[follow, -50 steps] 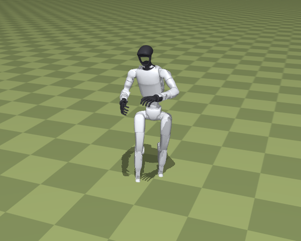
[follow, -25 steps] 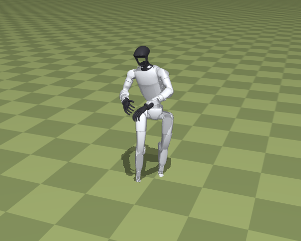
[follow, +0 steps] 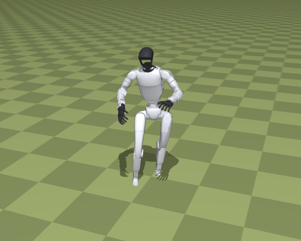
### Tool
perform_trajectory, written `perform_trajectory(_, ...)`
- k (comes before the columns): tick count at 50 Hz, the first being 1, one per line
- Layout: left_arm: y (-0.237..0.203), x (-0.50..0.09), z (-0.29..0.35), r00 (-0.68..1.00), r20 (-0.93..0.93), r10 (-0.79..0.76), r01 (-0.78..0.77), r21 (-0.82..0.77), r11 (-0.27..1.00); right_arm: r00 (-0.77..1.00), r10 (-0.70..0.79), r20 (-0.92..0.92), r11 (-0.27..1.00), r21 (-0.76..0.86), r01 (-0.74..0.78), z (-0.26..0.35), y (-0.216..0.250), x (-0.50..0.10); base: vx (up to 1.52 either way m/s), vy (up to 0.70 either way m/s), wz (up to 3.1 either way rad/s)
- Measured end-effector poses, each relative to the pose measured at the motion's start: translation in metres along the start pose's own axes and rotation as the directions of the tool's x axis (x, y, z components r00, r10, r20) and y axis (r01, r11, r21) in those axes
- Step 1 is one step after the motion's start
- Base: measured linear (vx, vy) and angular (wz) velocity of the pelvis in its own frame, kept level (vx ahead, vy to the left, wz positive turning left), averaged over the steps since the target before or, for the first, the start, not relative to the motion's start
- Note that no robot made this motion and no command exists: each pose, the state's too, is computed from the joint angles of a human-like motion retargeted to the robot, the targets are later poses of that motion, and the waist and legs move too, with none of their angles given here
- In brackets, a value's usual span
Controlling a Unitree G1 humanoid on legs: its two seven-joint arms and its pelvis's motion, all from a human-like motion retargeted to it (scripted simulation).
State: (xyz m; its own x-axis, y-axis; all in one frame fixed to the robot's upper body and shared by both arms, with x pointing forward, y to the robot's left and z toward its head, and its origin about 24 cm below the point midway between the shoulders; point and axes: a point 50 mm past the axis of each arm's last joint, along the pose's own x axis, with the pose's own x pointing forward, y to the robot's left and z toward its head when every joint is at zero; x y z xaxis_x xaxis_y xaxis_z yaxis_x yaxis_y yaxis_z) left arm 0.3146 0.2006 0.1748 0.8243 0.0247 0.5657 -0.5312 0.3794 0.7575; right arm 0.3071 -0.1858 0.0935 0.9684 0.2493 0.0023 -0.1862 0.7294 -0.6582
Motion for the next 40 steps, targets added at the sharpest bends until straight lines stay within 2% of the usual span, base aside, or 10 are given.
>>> perform_trajectory(4, -0.030, -0.025, -0.016, 0.979, -0.072, -0.191, 0.190, -0.022, 0.981, 0.992, -0.013, 0.124, 1.000, -0.003, 0.013, 0.030, -0.010, 0.004, 0.11, -0.16, 0.31)
perform_trajectory(10, -0.079, -0.059, -0.019, 0.872, -0.104, -0.479, 0.474, -0.068, 0.878, 0.960, 0.036, 0.278, 0.997, -0.082, -0.014, 0.083, -0.015, 0.030, 0.13, -0.21, 0.15)
perform_trajectory(13, -0.098, -0.069, -0.016, 0.818, -0.113, -0.565, 0.557, -0.092, 0.825, 0.973, 0.061, 0.224, 0.988, -0.152, -0.027, 0.087, -0.015, 0.051, 0.11, -0.18, 0.13)
perform_trajectory(17, -0.118, -0.074, -0.010, 0.772, -0.120, -0.624, 0.610, -0.138, 0.780, 0.997, 0.067, 0.031, 0.971, -0.232, -0.058, 0.066, -0.017, 0.082, 0.11, -0.13, 0.19)
perform_trajectory(20, -0.123, -0.079, -0.012, 0.766, -0.144, -0.627, 0.599, -0.193, 0.777, 0.992, 0.102, -0.075, 0.959, -0.259, -0.118, 0.048, -0.012, 0.088, 0.15, -0.09, 0.12)
perform_trajectory(22, -0.119, -0.088, -0.024, 0.771, -0.185, -0.610, 0.577, -0.202, 0.791, 0.989, 0.133, -0.066, 0.953, -0.266, -0.145, 0.044, -0.008, 0.081, 0.16, -0.06, 0.28)
perform_trajectory(26, -0.096, -0.095, -0.046, 0.824, -0.248, -0.510, 0.482, -0.170, 0.860, 0.986, 0.159, 0.057, 0.959, -0.246, -0.140, 0.049, 0.001, 0.056, 0.13, -0.02, 0.15)
perform_trajectory(30, -0.074, -0.088, -0.051, 0.885, -0.246, -0.395, 0.374, -0.129, 0.919, 0.981, 0.118, 0.157, 0.976, -0.200, -0.086, 0.050, 0.005, 0.028, 0.10, 0.01, 0.05)
perform_trajectory(35, -0.056, -0.070, -0.032, 0.946, -0.139, -0.292, 0.278, -0.113, 0.954, 0.983, 0.044, 0.178, 0.993, -0.113, -0.024, 0.040, 0.007, -0.002, 0.07, 0.03, 0.02)
perform_trajectory(40, -0.057, -0.050, 0.014, 0.957, 0.077, -0.280, 0.288, -0.114, 0.951, 0.982, 0.055, 0.183, 0.998, -0.040, -0.049, 0.040, 0.021, -0.012, 0.00, 0.00, 0.00)
